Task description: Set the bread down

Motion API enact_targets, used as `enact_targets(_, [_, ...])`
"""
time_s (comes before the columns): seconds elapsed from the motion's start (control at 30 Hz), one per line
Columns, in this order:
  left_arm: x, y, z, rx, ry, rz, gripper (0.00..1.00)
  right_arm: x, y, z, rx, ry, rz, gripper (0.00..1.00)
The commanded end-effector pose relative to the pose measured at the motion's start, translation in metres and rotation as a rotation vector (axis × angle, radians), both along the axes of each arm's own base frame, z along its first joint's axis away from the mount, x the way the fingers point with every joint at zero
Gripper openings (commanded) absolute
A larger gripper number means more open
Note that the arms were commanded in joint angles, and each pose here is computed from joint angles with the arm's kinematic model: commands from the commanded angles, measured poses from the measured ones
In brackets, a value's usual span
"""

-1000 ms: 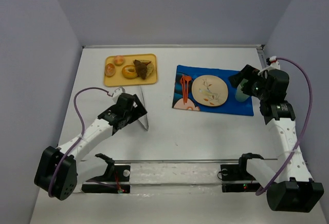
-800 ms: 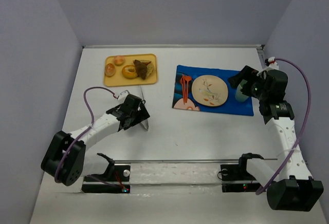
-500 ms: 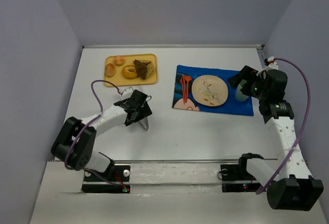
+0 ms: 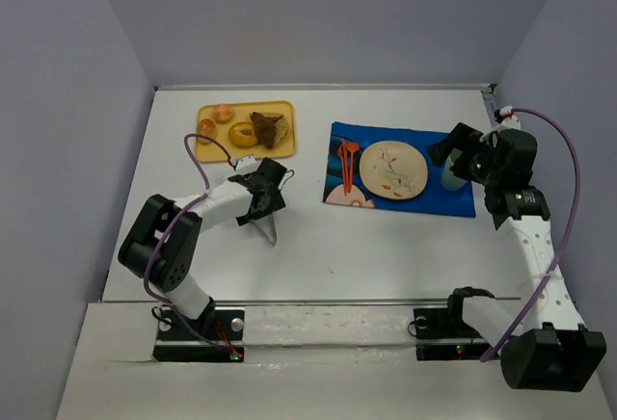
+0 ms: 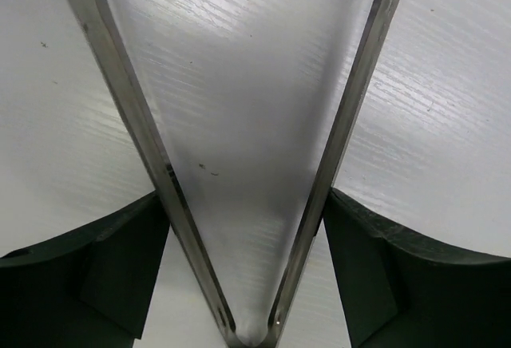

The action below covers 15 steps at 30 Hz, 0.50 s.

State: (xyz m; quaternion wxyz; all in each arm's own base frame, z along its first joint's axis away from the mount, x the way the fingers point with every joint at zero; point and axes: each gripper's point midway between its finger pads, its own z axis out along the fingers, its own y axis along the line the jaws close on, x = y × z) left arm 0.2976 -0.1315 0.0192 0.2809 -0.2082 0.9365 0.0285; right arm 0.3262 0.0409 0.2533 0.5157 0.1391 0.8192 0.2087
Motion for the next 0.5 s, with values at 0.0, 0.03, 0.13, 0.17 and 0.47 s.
enact_targets(0.0, [-0.009, 0.008, -0.005, 0.043, 0.032, 0.001, 0.78, 0.004, -0.005, 0.011, -0.021, -0.047, -0.014, 1.00])
enact_targets(0.03, [-0.009, 0.008, -0.002, 0.036, 0.021, -0.005, 0.66, 0.003, -0.005, 0.012, -0.022, -0.052, -0.012, 1.00])
enact_targets(0.13, [-0.010, 0.005, 0.009, 0.018, -0.016, -0.015, 0.59, 0.002, -0.005, 0.014, -0.023, -0.058, -0.015, 1.00])
enact_targets(0.17, [-0.010, 0.003, 0.012, 0.012, -0.025, -0.023, 0.58, 0.000, -0.005, 0.015, -0.024, -0.064, -0.015, 1.00])
enact_targets(0.47, [-0.004, -0.013, 0.110, -0.086, -0.270, -0.148, 0.44, -0.007, -0.006, 0.026, -0.035, -0.108, -0.020, 1.00])
